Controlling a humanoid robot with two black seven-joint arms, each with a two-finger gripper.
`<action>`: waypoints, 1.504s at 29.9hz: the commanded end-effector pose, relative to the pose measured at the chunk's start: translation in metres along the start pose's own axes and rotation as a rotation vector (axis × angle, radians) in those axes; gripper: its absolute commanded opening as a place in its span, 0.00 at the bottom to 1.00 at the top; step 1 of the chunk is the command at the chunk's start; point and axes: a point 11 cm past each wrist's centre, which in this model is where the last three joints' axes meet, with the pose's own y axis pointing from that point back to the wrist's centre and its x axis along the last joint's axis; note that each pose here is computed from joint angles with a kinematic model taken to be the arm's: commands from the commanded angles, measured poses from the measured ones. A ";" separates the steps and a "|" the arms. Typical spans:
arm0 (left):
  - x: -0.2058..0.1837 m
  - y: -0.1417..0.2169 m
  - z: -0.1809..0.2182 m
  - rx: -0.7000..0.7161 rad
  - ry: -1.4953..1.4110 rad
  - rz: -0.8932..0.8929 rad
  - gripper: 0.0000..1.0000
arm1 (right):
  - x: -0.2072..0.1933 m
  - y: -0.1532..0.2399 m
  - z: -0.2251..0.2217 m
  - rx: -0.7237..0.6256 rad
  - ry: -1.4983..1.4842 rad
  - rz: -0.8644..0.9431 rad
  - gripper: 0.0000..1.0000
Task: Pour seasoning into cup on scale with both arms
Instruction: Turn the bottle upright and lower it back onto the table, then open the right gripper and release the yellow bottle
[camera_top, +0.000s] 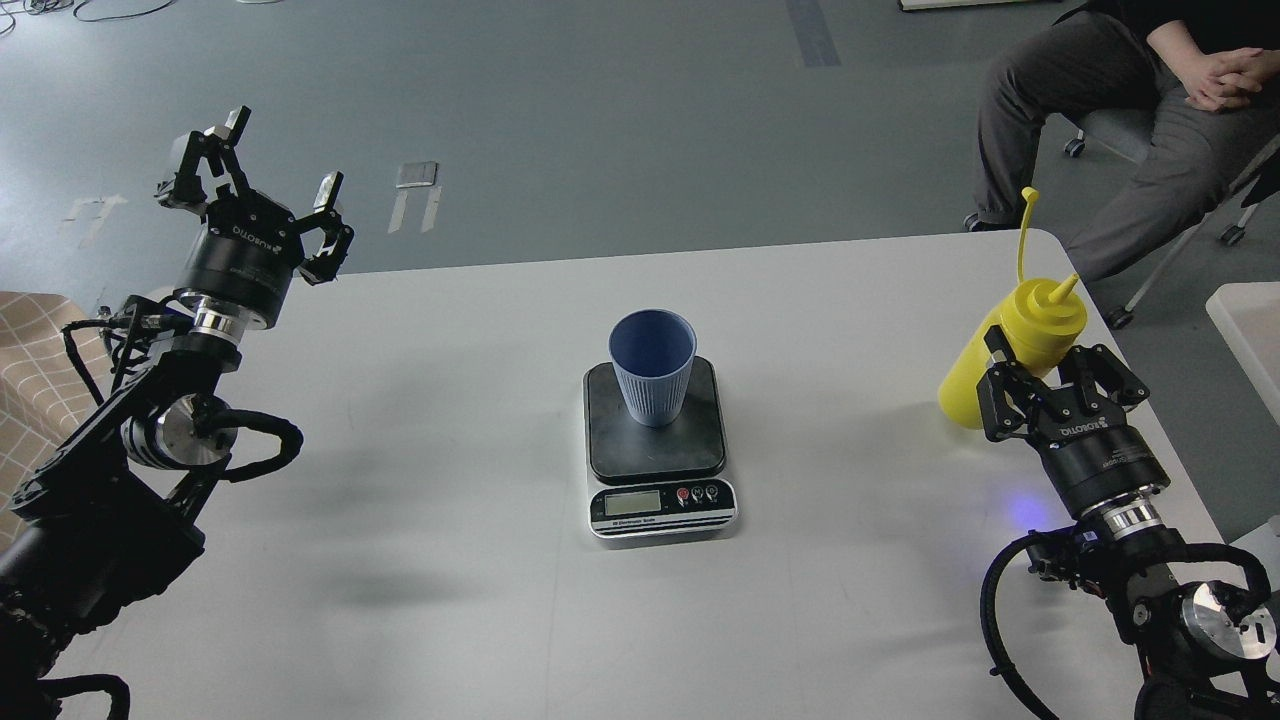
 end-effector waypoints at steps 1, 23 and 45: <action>0.000 0.000 0.000 0.000 0.000 0.000 0.98 | 0.003 0.001 0.000 0.002 -0.004 0.010 0.00; 0.000 -0.001 0.001 -0.002 -0.002 -0.002 0.98 | 0.011 0.002 -0.002 0.005 -0.006 0.039 0.91; -0.001 -0.001 0.001 -0.002 0.000 -0.002 0.98 | -0.013 0.037 0.031 -0.076 0.053 -0.067 1.00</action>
